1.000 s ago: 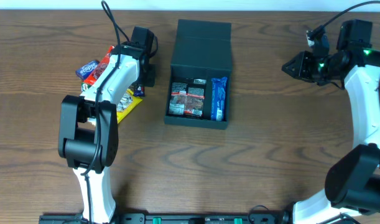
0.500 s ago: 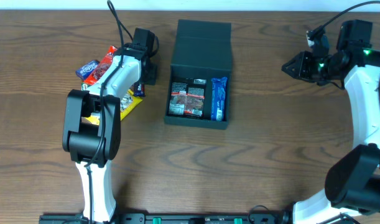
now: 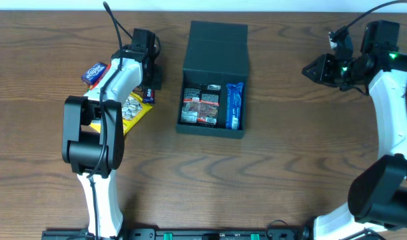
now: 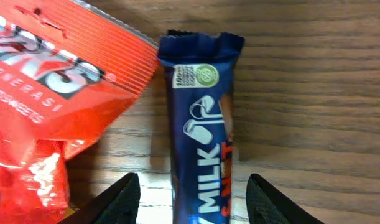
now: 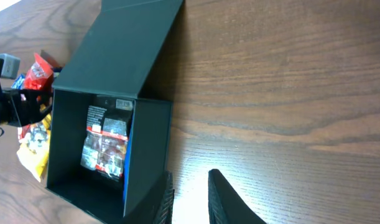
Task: Pack container
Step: 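Move the left gripper to the snacks and grasp the Cadbury Dairy Milk bar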
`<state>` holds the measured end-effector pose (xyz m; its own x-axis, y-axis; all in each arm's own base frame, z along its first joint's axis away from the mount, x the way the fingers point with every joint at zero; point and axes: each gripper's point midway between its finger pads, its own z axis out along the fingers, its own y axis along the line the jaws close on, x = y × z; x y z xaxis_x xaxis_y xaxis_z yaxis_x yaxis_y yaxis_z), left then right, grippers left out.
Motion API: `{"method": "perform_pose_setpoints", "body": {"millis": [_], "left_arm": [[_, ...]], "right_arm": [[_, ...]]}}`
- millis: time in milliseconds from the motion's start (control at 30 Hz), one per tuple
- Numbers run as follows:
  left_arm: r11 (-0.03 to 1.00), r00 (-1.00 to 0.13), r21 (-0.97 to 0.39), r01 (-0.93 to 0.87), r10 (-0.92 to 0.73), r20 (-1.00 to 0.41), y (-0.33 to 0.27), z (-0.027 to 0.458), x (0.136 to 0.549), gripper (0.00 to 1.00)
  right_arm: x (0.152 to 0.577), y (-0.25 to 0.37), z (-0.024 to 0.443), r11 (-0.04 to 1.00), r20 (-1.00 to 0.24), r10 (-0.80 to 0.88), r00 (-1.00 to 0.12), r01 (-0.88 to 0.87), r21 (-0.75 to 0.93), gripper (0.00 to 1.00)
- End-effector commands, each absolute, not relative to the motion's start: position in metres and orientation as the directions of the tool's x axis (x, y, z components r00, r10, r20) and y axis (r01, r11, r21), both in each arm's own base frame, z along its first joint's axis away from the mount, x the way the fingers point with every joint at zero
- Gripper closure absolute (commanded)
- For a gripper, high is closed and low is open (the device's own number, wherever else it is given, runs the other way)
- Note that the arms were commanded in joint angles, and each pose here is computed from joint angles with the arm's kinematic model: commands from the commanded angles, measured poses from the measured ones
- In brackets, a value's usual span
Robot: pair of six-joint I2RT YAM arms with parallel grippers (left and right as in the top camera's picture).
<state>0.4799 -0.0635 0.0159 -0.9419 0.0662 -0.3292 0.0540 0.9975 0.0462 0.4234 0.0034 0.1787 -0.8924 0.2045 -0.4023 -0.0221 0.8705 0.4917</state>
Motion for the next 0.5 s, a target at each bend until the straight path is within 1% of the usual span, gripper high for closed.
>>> {"method": "perform_pose_setpoints", "body": {"millis": [0,167,200,267,467], "left_arm": [[0.996,-0.952,0.028,0.080,0.084,-0.295,-0.0669,0.0042,0.4747,0.44],[0.996,-0.955,0.029,0.079,0.084,-0.284,-0.0663,0.0018,0.4727,0.46],[0.996,-0.955,0.029,0.080,0.085,-0.283,-0.0665,0.0015,0.4725,0.48],[0.996,-0.955,0.013,0.084,0.084,-0.284,-0.0693,0.0016,0.4725,0.50],[0.996,-0.960,0.009,0.085,0.085,-0.266,-0.0698,-0.0057,0.4698,0.51]], "right_arm": [[0.4245,0.0053,0.1838,0.872,-0.420,0.191,-0.887,-0.043,0.487,0.80],[0.4247,0.0053,0.1839,0.872,-0.421,0.191,-0.887,-0.044,0.487,0.80],[0.4247,0.0053,0.1839,0.872,-0.421,0.191,-0.887,-0.044,0.487,0.80],[0.4248,0.0053,0.1839,0.872,-0.422,0.191,-0.886,-0.044,0.487,0.80],[0.4253,0.0051,0.1842,0.873,-0.424,0.191,-0.885,-0.045,0.486,0.80]]}}
